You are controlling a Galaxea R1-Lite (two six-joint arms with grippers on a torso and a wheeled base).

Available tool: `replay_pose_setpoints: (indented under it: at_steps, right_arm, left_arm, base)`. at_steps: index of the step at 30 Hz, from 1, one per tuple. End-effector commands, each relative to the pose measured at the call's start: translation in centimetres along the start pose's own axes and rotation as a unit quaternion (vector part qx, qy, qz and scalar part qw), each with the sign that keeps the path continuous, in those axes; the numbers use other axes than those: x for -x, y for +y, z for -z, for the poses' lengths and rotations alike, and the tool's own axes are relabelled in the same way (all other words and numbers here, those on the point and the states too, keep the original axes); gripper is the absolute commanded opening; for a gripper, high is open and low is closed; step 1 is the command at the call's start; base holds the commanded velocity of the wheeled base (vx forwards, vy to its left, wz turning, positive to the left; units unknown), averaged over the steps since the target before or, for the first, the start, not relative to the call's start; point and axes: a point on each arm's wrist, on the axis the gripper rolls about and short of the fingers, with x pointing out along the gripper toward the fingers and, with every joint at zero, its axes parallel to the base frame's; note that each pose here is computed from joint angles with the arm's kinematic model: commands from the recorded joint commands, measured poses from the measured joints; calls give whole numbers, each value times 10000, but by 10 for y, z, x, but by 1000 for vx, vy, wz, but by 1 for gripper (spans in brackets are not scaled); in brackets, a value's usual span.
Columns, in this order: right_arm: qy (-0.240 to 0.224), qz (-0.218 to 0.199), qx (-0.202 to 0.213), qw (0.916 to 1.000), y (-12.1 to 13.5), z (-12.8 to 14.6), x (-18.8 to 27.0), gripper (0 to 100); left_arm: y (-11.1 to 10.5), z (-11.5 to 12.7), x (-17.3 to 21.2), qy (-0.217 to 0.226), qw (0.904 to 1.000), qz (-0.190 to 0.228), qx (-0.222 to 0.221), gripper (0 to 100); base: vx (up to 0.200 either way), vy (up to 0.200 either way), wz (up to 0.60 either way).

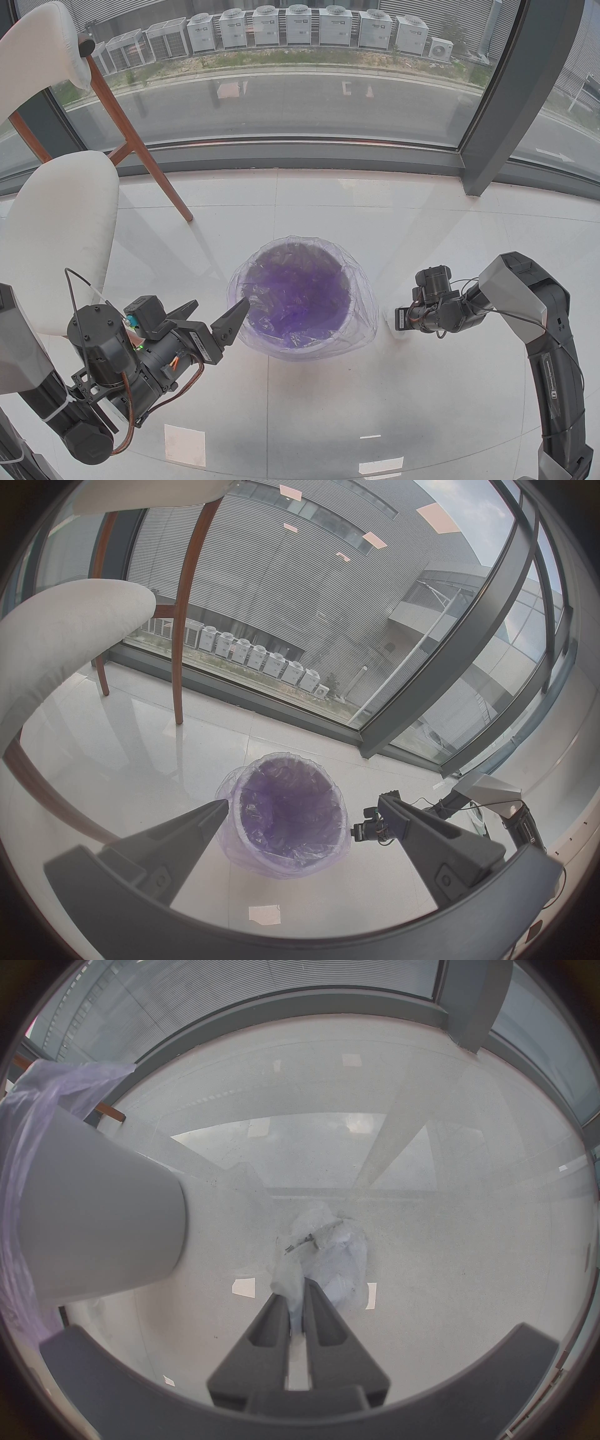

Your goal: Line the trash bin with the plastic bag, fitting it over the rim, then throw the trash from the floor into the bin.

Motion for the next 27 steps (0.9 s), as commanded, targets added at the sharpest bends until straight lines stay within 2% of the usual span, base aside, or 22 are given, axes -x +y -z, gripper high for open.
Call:
replay_pose_setpoints:
  at_steps: [1, 6, 9, 10, 11, 14, 21, 24, 27]
  right_arm:
    - [-261, 2, -147, 9996, -2, -22, 33, 0]
    - [-598, 151, -358, 9975, -20, -46, 107, 0]
    - [-698, 277, -492, 9960, -34, -44, 153, 0]
    - [-698, 277, -492, 9960, -34, -44, 153, 0]
    - [-791, 358, -588, 9945, -42, -40, 184, 0]
    - [-1098, 396, -703, 9907, -52, -36, 231, 0]
    - [-1869, -75, -557, 9808, -41, -27, 306, 0]
    - [-2014, -348, -410, 9780, -30, -25, 312, 0]
    - [-2144, -903, -83, 9725, -5, -16, 304, 0]
  left_arm:
    - [0, -2, 0, -42, 10000, 11, 9, 100]
    - [-3, -8, -1, -193, 9998, 62, 32, 100]
    - [-3, -9, 2, -193, 9998, 62, 32, 100]
    - [-3, -9, 2, -193, 9998, 62, 32, 100]
    - [-3, -10, 2, -224, 9997, 66, 37, 100]
    - [-4, -13, 3, -280, 9996, 88, 38, 100]
    - [-4, -14, 4, -290, 9995, 84, 39, 100]
    - [-4, -14, 5, -300, 9995, 79, 40, 100]
    - [-5, -17, 6, -387, 9992, 22, 45, 100]
  base:
    - [0, 0, 0]
    - [0, 0, 0]
    - [0, 0, 0]
    - [0, 0, 0]
    - [0, 0, 0]
    - [0, 0, 0]
    - [0, 0, 0]
    - [0, 0, 0]
    - [0, 0, 0]
